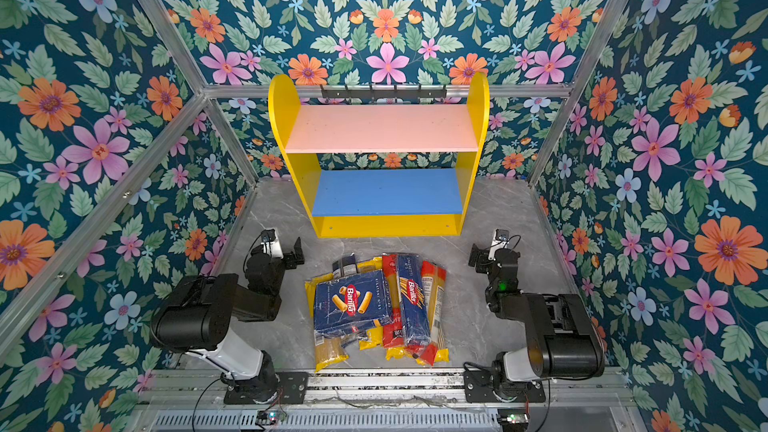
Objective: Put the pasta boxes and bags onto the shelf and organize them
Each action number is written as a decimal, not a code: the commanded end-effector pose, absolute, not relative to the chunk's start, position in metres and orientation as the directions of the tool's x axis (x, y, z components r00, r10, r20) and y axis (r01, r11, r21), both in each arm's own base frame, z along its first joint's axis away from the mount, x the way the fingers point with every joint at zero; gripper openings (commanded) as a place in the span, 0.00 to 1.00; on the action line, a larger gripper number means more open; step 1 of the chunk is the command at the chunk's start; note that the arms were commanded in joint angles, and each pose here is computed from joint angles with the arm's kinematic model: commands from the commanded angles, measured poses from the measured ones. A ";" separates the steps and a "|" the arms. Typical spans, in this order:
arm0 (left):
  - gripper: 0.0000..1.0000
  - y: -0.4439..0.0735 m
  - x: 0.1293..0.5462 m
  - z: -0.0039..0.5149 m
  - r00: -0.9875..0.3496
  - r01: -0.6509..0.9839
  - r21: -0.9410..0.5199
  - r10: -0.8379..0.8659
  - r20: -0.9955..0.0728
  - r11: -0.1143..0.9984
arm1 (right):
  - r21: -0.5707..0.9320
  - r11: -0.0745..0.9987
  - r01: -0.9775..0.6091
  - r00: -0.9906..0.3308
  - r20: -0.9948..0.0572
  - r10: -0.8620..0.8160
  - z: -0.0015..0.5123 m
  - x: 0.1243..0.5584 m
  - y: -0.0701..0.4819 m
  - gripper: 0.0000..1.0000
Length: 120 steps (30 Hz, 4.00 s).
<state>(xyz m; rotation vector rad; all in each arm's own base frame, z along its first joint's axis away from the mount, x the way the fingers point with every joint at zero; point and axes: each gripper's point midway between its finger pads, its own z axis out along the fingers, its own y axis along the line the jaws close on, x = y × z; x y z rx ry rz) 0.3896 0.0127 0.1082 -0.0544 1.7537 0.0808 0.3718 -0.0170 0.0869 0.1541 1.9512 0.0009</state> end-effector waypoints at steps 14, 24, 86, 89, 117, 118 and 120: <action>1.00 0.013 0.390 0.113 -0.164 -0.084 0.024 0.010 -0.986 0.996 | 0.074 0.992 0.099 -0.334 -0.937 0.103 0.096 0.376 -0.016 0.98; 1.00 0.014 0.391 0.113 -0.165 -0.086 0.020 0.006 -0.986 0.996 | 0.075 0.992 0.097 -0.335 -0.936 0.104 0.096 0.376 -0.016 0.99; 0.46 -0.118 0.227 0.125 -0.698 -0.103 -0.478 -0.405 -0.590 0.873 | 0.632 0.717 -0.295 -0.926 -0.373 -0.052 0.169 0.215 0.314 0.96; 0.41 -0.124 0.225 0.120 -0.727 -0.095 -0.482 -0.392 -0.564 0.871 | 0.614 0.734 -0.290 -0.937 -0.340 -0.086 0.154 0.217 0.324 0.96; 0.28 -0.128 0.201 0.057 -0.811 -0.158 -0.479 -0.390 -0.435 0.864 | 0.608 0.770 -0.195 -0.980 -0.149 -0.131 0.097 0.205 0.335 0.99; 0.28 -0.129 0.200 0.056 -0.812 -0.158 -0.482 -0.391 -0.433 0.862 | 0.621 0.759 -0.196 -0.980 -0.144 -0.136 0.097 0.203 0.338 0.99; 0.27 -0.129 0.200 0.054 -0.811 -0.161 -0.484 -0.395 -0.431 0.860 | 0.645 0.740 -0.190 -0.982 -0.127 -0.142 0.096 0.200 0.342 0.99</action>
